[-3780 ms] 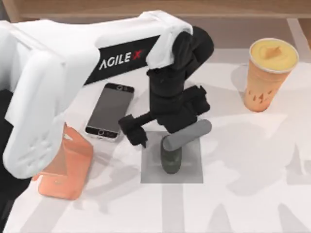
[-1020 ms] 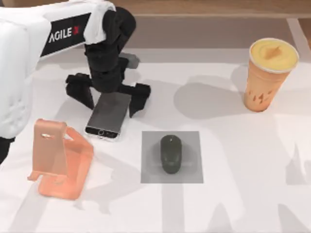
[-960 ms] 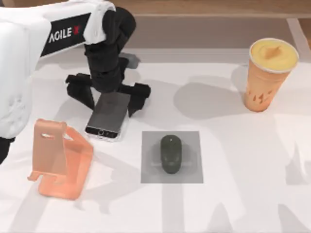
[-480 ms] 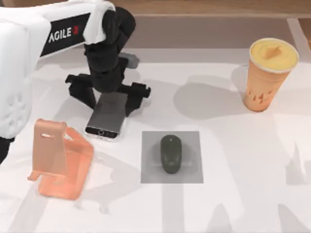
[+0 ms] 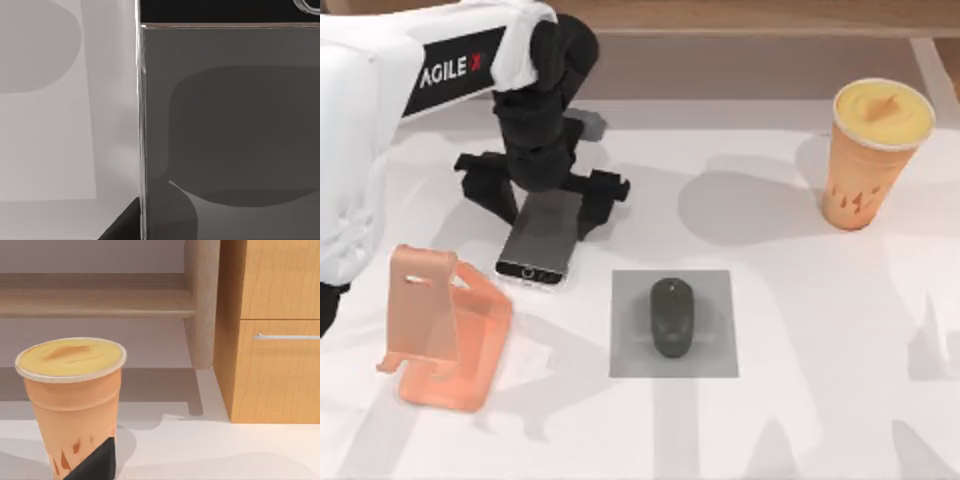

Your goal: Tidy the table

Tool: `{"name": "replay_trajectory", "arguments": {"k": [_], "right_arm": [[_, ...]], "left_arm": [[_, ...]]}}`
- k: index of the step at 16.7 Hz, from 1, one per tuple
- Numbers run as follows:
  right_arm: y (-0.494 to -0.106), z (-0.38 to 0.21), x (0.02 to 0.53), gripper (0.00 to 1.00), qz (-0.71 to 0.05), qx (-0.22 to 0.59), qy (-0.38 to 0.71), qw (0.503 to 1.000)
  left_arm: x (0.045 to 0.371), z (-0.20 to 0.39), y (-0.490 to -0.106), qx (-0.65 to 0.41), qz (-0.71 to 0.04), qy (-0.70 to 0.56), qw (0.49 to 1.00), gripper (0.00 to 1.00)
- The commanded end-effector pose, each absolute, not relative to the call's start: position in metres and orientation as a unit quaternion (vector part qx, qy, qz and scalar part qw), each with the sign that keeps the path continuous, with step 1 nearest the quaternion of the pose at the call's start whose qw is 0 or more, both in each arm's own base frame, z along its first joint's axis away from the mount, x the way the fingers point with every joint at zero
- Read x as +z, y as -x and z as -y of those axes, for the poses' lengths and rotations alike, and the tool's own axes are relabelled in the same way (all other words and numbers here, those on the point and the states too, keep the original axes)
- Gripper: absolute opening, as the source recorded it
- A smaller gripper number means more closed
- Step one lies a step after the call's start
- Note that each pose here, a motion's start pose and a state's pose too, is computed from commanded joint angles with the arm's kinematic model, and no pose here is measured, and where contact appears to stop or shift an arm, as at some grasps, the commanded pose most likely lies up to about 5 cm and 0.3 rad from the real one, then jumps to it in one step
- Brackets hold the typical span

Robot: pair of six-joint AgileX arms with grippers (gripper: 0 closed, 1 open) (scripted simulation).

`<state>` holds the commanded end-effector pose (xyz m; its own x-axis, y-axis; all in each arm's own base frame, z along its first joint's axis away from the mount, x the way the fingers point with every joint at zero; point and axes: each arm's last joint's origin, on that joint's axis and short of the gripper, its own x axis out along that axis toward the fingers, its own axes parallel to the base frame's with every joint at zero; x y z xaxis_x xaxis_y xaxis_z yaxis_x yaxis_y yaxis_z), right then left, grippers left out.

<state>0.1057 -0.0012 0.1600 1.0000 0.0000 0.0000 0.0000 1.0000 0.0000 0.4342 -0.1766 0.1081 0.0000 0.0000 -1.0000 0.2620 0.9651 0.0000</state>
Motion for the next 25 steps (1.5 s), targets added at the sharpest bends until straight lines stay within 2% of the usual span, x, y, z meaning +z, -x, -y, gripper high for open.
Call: {"name": "replay_trajectory", "arguments": {"k": [9, 13, 15, 17, 20, 25], "right_arm": [[-0.106, 0.001, 0.160, 1.00, 0.000, 0.000, 0.000, 1.000], [-0.106, 0.001, 0.160, 1.00, 0.000, 0.000, 0.000, 1.000], [-0.106, 0.001, 0.160, 1.00, 0.000, 0.000, 0.000, 1.000], [-0.106, 0.001, 0.160, 1.00, 0.000, 0.000, 0.000, 1.000], [-0.106, 0.001, 0.160, 1.00, 0.000, 0.000, 0.000, 1.000], [-0.106, 0.001, 0.160, 1.00, 0.000, 0.000, 0.000, 1.000]], "left_arm": [[0.143, 0.178, -0.433, -0.096, -0.697, -0.095, 0.704, 0.00], [0.141, 0.177, -0.434, -0.095, -0.699, -0.095, 0.703, 0.00], [0.151, 0.179, -0.431, -0.095, -0.686, -0.097, 0.715, 0.00], [0.171, 0.180, -0.423, -0.092, -0.660, -0.100, 0.739, 0.00], [0.218, 0.180, -0.398, -0.087, -0.597, -0.101, 0.791, 0.00], [0.292, 0.161, -0.314, -0.074, -0.467, -0.086, 0.877, 0.00]]}}
